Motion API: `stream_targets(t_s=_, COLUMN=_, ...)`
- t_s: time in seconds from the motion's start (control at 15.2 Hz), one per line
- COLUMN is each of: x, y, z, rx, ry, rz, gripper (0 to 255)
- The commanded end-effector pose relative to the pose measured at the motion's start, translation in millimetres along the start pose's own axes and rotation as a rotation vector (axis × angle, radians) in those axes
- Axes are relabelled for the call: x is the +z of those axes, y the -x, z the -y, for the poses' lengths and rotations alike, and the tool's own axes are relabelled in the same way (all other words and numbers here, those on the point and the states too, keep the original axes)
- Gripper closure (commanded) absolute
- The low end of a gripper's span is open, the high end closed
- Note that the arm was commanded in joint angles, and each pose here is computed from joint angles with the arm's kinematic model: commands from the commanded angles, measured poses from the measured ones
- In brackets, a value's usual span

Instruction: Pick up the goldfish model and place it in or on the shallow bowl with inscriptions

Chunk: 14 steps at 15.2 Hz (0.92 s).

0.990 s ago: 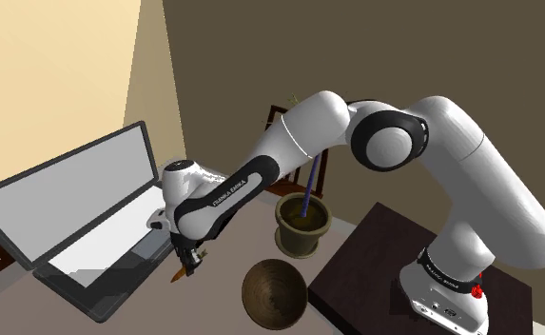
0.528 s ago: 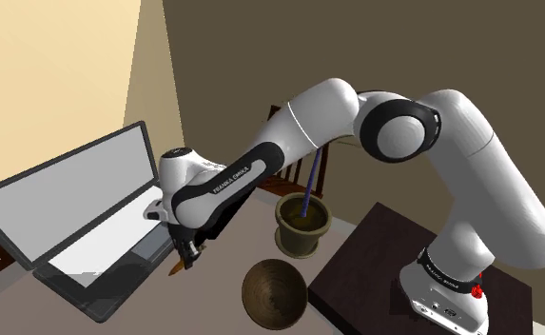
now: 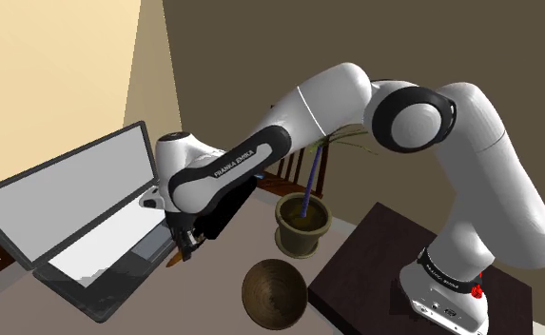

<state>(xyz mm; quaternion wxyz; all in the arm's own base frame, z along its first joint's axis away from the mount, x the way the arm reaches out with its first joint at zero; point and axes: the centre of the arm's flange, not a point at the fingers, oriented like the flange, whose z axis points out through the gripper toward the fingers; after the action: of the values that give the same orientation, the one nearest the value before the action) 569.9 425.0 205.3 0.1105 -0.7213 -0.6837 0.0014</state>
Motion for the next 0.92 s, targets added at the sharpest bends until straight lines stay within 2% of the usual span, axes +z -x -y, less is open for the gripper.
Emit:
stream_targets(t_s=0.0, x=-10.3, y=-1.7, z=1.6, rx=0.0, ry=0.0, rz=0.0, gripper=255)
stream_targets(t_s=0.53, x=-48.4, y=-7.5, z=7.9, rx=0.0, ry=0.0, rz=0.0, gripper=255)
stream_targets(t_s=0.86, x=-42.1, y=24.0, z=65.5, rx=0.0, ry=0.0, rz=0.0, gripper=255)
